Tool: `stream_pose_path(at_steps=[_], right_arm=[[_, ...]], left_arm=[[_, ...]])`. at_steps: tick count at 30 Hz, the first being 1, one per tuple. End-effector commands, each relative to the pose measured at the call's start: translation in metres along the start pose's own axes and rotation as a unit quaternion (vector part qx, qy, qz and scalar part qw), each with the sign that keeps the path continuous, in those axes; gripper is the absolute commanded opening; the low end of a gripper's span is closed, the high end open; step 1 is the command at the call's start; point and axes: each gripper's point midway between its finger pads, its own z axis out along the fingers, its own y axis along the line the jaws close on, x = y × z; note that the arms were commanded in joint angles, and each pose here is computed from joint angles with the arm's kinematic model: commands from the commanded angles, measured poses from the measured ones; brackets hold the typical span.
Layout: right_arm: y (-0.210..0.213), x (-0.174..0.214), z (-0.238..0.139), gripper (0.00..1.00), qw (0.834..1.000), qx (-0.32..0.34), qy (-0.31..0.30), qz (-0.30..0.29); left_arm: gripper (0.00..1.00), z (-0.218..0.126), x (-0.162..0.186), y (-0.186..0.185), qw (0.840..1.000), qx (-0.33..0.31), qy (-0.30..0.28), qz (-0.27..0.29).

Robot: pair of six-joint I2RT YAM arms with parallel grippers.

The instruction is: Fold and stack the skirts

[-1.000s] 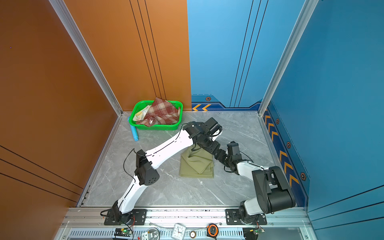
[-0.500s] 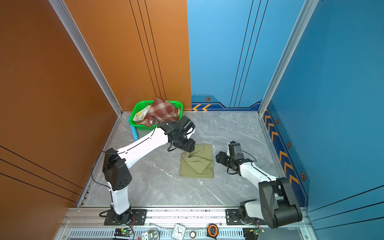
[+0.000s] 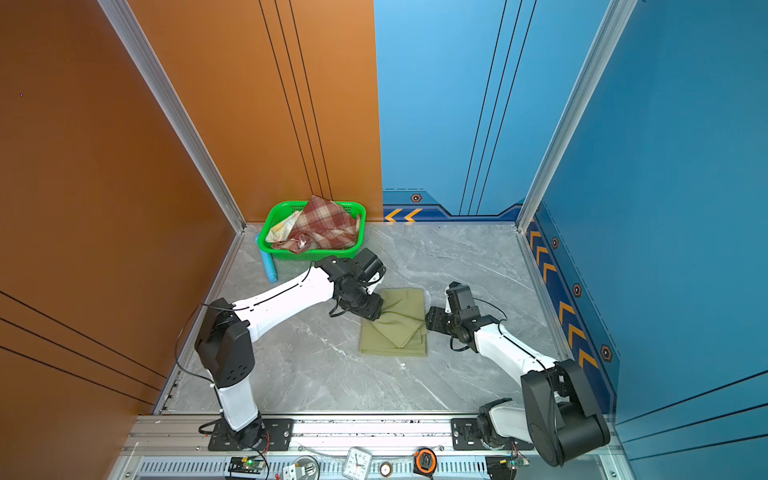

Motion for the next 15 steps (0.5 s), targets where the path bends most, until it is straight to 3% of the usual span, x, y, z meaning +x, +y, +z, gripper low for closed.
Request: stream_pose_path(at_steps=[1,9,15], right_arm=[[-0.007,-0.009,-0.008,0.71,1.0,0.02,-0.01,0.012],[-0.016,-0.015,-0.011,0.71,0.998,0.017,-0.014,0.062],[-0.014,-0.021,-0.021,0.72,0.997,0.009,-0.032,0.071]], left_arm=[[0.64,-0.015,0.011,-0.008,1.0,-0.014,-0.022,-0.002],[0.67,-0.019,0.02,-0.028,0.988,0.031,-0.085,-0.128],[0.71,0.005,0.017,-0.038,0.948,0.108,-0.128,-0.271]])
